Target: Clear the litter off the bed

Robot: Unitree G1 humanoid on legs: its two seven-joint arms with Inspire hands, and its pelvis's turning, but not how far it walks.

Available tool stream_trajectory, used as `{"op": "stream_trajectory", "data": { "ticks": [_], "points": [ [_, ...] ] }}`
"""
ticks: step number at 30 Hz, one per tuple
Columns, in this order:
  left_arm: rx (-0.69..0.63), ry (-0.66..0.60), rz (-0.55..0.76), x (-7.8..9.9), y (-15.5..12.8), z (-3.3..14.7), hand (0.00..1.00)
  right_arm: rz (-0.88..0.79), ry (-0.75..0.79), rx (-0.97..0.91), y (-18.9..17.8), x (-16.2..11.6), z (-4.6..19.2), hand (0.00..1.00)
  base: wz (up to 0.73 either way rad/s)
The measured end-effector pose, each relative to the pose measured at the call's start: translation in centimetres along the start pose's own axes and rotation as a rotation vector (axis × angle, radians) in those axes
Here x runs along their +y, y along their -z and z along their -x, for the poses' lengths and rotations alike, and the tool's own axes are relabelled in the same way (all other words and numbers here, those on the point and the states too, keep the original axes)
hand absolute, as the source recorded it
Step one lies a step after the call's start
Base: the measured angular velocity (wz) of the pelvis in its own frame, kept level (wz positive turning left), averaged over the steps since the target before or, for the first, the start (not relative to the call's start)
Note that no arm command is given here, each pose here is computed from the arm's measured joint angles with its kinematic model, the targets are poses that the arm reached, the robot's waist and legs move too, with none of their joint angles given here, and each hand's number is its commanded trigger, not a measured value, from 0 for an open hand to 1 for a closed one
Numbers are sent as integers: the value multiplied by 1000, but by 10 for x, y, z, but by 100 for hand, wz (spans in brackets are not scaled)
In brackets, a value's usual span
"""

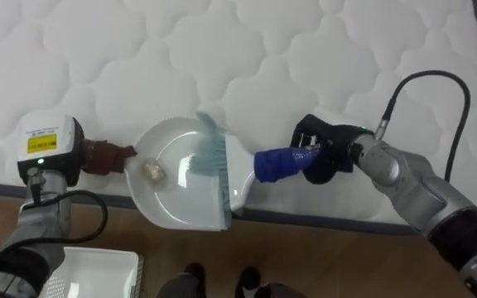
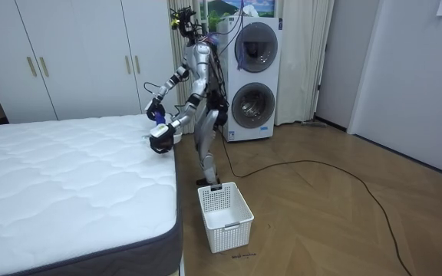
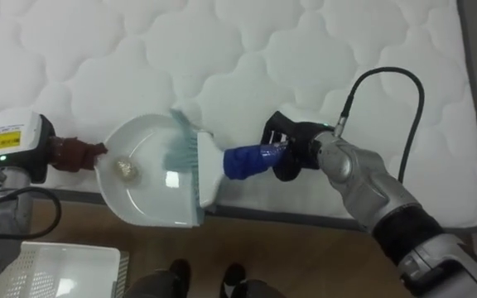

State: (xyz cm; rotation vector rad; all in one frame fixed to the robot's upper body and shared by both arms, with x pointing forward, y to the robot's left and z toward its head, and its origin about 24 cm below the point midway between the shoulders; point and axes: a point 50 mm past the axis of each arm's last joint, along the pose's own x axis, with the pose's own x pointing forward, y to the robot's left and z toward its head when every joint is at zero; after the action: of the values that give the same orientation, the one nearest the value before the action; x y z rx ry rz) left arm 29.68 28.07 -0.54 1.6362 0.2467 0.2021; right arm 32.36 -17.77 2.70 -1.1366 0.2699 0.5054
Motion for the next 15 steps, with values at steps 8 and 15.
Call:
{"op": "stream_trajectory", "data": {
  "ticks": [8, 15],
  "points": [
    [19, -7, 15, 1, 3, -1, 100, -25, 31, -13, 2, -7, 2, 100, 0],
    [25, 7, 35, -3, 5, 3, 100, -63, 43, 7, 12, -4, 6, 100, 0]
  ]
}}
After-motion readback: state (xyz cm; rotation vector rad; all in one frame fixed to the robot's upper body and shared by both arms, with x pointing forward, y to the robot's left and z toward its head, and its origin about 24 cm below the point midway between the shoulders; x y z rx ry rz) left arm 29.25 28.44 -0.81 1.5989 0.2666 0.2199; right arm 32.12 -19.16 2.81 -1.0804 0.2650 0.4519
